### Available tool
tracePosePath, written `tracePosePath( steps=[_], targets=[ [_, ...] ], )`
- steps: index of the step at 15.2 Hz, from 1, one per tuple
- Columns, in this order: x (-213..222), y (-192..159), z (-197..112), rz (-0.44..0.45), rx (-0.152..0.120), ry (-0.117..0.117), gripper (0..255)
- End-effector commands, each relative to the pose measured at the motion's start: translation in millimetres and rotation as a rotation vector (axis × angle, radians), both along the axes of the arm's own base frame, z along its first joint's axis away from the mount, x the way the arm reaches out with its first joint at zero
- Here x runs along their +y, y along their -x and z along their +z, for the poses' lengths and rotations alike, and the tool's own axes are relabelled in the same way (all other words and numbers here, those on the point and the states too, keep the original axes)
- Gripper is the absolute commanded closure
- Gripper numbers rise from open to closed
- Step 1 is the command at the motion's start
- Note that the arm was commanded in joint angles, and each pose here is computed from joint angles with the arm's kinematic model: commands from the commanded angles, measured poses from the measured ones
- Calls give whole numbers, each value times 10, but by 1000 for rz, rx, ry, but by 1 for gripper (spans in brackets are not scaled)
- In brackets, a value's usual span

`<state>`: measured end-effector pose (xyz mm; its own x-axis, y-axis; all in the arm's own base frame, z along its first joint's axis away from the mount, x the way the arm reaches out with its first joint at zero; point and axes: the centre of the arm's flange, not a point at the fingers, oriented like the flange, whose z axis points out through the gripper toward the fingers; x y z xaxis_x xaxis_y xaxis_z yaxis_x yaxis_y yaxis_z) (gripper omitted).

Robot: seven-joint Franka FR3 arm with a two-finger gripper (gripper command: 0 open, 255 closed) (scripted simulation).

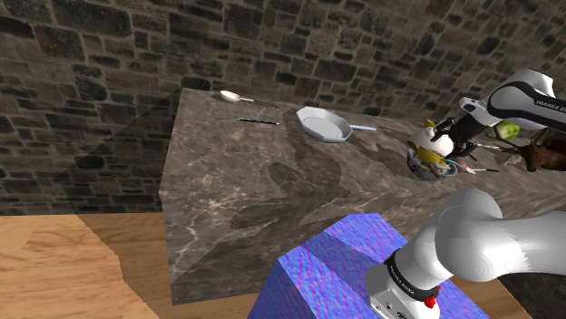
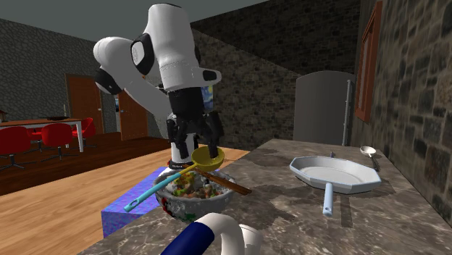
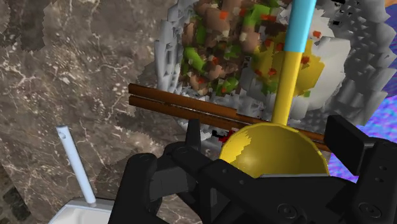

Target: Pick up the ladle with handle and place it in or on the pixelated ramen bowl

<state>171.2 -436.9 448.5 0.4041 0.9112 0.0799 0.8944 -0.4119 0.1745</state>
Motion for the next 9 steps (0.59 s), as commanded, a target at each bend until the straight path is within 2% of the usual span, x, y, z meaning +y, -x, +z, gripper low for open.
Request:
tracePosePath(
  steps=[1, 2, 9],
  targets=[
    [-4, 62, 232, 0, 0, -1, 0],
    [-4, 82, 334, 0, 0, -1, 0],
    [-4, 82, 334, 0, 0, -1, 0]
  ],
)
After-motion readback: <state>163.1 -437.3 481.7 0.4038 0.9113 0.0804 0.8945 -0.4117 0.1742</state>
